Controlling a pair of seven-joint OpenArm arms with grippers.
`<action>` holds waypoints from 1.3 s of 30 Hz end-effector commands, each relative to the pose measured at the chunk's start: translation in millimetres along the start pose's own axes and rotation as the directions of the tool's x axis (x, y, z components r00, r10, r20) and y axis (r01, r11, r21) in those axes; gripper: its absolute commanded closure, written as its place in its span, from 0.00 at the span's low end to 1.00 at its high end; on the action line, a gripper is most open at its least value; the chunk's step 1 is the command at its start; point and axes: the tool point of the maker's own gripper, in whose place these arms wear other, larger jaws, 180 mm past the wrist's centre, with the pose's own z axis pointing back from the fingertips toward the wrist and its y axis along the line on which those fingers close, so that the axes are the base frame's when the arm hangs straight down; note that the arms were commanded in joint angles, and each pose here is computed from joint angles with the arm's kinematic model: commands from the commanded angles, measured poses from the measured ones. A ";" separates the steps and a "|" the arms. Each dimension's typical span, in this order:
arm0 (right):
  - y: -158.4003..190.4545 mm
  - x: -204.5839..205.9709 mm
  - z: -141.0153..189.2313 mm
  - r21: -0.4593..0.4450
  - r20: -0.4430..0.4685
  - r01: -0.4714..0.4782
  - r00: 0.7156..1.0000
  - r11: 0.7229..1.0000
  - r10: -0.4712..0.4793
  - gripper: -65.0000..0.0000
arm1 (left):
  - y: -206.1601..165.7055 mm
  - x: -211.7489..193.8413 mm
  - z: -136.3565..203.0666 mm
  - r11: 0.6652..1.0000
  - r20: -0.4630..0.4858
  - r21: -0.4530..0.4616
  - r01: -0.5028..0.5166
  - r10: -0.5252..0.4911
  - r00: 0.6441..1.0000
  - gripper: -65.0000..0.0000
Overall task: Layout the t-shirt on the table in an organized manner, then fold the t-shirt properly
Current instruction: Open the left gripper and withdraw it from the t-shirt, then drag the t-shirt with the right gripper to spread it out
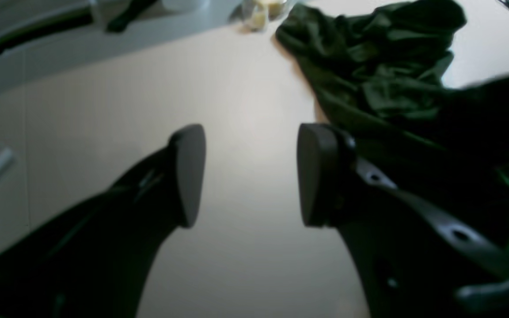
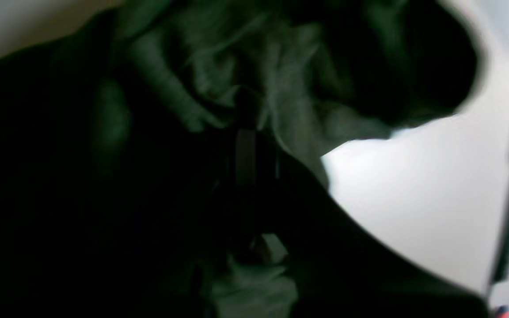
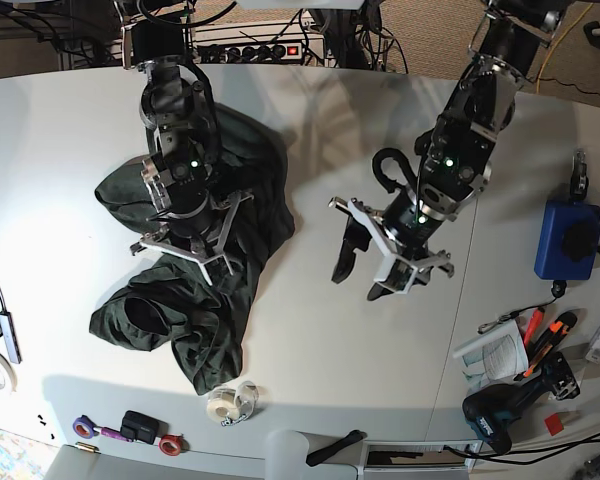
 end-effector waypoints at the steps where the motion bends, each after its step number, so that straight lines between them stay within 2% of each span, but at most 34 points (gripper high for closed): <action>1: -22.6 23.1 2.9 -0.079 0.071 0.011 0.997 0.997 -0.005 1.00 | 2.6 16.7 1.4 1.000 0.062 0.004 0.006 -0.006 0.998 0.49; 3: -40.3 35.8 3.5 -0.136 0.096 0.012 0.995 0.991 0.001 1.00 | 1.3 12.2 2.7 1.000 0.053 0.003 0.000 0.000 0.999 0.49; 10: -92.3 85.2 10.4 -0.243 0.209 0.036 0.978 0.969 0.016 1.00 | -3.0 3.0 5.6 1.000 0.033 -0.007 -0.007 0.007 0.999 0.49; 17: -157.1 107.5 25.2 -0.375 0.278 0.090 0.960 0.923 0.020 1.00 | -8.3 -3.9 8.1 1.000 0.020 -0.025 -0.006 0.006 1.000 0.49; 20: -184.8 96.4 30.0 -0.420 0.271 0.141 0.962 0.897 -0.025 1.00 | -8.3 -3.9 8.1 1.000 0.020 -0.025 -0.006 0.006 1.000 0.49; 24: -207.7 69.1 30.4 -0.407 0.251 0.262 0.953 0.875 -0.169 1.00 | -8.3 -3.9 8.1 1.000 0.020 -0.025 -0.006 0.006 1.000 0.49; 29: -239.9 32.6 38.2 -0.462 0.204 0.343 0.938 0.818 -0.279 1.00 | -8.3 -4.0 8.1 1.000 0.019 -0.025 -0.006 0.006 1.000 0.49; 34: -278.0 3.5 55.1 -0.549 0.175 0.329 0.944 0.769 -0.280 1.00 | -8.3 -4.2 8.1 1.000 0.018 -0.025 -0.006 0.007 1.000 0.49; 39: -294.3 -15.5 64.5 -0.594 0.136 0.277 0.960 0.755 -0.245 1.00 | -8.4 -4.0 8.1 1.000 0.019 -0.025 -0.006 0.007 1.000 0.49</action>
